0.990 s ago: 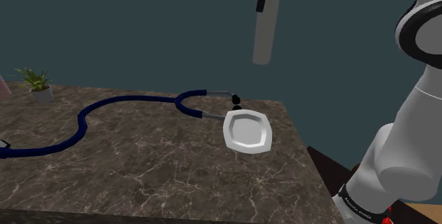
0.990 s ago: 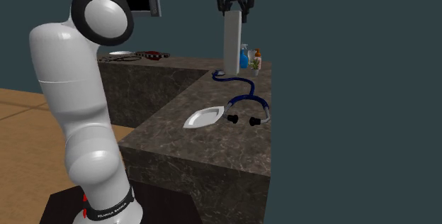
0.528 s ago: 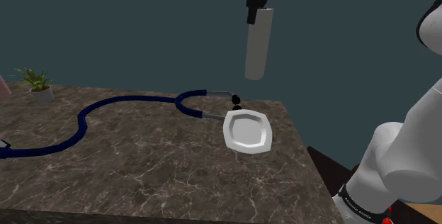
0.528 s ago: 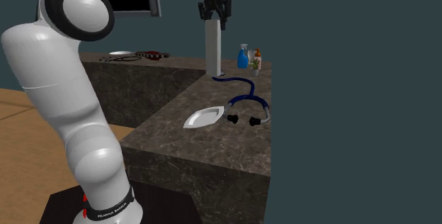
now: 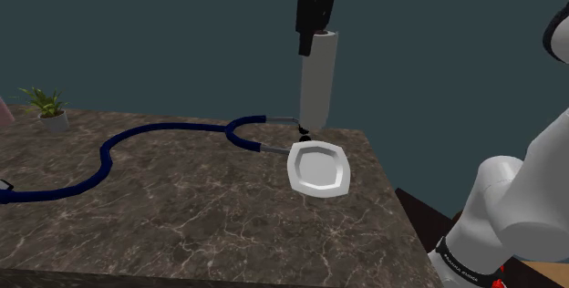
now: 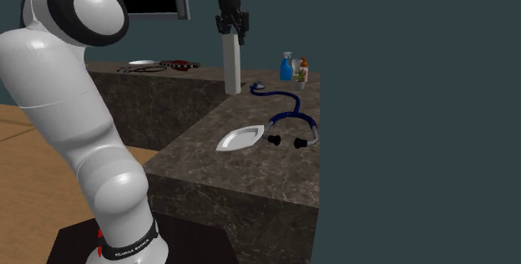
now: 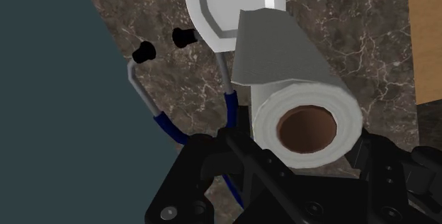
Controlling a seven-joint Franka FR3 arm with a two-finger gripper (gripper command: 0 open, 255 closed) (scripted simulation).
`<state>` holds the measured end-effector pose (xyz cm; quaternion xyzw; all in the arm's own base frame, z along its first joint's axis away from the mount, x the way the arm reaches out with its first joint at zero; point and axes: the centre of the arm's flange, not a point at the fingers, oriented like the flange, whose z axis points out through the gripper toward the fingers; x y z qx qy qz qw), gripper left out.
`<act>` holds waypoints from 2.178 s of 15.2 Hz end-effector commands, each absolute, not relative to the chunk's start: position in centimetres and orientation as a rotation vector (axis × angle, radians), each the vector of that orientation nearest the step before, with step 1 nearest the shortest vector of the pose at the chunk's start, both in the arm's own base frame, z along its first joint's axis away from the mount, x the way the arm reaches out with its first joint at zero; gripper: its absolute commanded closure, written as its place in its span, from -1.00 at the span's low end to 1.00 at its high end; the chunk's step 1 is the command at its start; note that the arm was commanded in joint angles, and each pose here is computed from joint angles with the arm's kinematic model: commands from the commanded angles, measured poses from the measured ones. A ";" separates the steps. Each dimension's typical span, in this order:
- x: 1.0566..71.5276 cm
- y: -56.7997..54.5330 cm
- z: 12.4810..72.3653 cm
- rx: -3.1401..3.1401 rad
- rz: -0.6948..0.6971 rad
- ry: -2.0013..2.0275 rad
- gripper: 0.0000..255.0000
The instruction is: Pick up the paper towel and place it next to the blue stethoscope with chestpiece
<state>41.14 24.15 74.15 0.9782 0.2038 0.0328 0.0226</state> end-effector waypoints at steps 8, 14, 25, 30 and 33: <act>36.8 34.7 70.3 3.030 0.102 0.629 1.00; 33.9 41.6 67.8 3.030 0.102 0.629 1.00; 31.6 47.3 62.6 3.030 0.102 0.629 1.00; 31.6 47.3 59.9 3.030 0.102 0.629 1.00; 31.6 47.3 58.4 3.030 0.102 0.629 1.00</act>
